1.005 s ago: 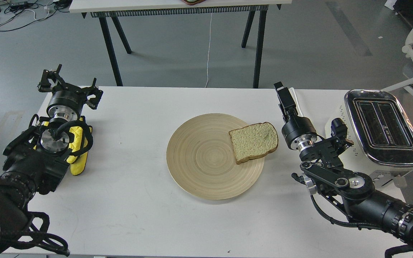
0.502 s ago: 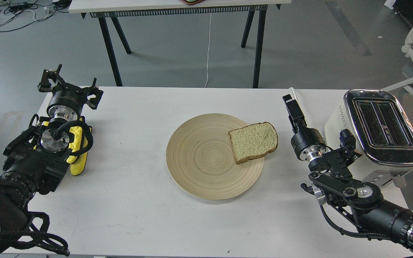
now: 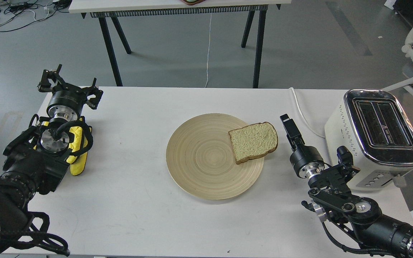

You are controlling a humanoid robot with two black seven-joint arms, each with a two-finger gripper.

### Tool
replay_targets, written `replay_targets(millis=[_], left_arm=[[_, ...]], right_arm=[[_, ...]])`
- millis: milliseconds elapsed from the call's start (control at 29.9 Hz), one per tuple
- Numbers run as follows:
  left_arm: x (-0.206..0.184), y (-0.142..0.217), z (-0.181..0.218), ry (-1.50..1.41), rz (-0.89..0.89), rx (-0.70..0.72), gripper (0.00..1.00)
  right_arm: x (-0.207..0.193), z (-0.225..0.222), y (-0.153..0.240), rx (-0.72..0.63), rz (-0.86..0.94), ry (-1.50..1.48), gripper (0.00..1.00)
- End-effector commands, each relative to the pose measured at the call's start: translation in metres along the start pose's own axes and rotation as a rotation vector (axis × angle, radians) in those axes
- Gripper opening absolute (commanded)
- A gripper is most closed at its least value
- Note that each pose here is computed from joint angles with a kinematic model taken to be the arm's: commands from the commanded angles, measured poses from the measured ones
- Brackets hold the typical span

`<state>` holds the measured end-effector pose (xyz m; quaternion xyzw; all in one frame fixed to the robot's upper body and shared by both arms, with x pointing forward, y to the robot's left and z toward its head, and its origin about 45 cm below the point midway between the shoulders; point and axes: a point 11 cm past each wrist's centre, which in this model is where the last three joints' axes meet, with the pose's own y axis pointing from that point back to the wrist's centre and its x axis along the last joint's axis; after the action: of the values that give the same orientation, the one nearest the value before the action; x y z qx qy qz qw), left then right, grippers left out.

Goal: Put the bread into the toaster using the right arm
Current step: 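Move the right gripper toward the bread slice on the wooden plate, then grasp the edge of the bread slice with the right gripper, then lift the bread with the right gripper and carry it above the toaster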

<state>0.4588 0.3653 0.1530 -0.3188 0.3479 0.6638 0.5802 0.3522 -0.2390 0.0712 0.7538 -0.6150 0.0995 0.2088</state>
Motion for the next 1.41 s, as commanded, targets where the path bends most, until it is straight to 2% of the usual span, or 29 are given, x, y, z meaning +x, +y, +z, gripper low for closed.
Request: replay_targets(millis=[0,134,201,636,770,871,1038,1206,1373], left_arm=[[0.0,0.0,0.0,0.0,0.0,0.0,1.0],[0.0,0.0,0.0,0.0,0.0,0.0,1.0],[0.0,0.0,0.0,0.0,0.0,0.0,1.0],[0.0,0.0,0.0,0.0,0.0,0.0,1.0],[0.0,0.0,0.0,0.0,0.0,0.0,1.0],[0.0,0.0,0.0,0.0,0.0,0.0,1.0],[0.0,0.0,0.0,0.0,0.0,0.0,1.0],[0.0,0.0,0.0,0.0,0.0,0.0,1.0],[0.0,0.0,0.0,0.0,0.0,0.0,1.0]], right_arm=[[-0.016,0.001,0.003,-0.001,-0.035,0.001,0.95],[-0.03,-0.001,0.005,0.002,-0.068,0.0,0.92],[-0.037,-0.003,0.005,0.005,-0.079,-0.006,0.87],[-0.043,0.005,0.01,-0.007,-0.107,0.024,0.34],[-0.042,0.004,0.009,-0.008,-0.103,0.022,0.14],[-0.042,0.002,0.009,-0.004,-0.106,0.018,0.09],[-0.041,-0.014,0.003,0.03,-0.096,-0.018,0.04],[0.012,-0.048,-0.016,0.111,0.024,-0.081,0.03],[0.113,-0.09,-0.015,0.224,0.157,-0.028,0.02]])
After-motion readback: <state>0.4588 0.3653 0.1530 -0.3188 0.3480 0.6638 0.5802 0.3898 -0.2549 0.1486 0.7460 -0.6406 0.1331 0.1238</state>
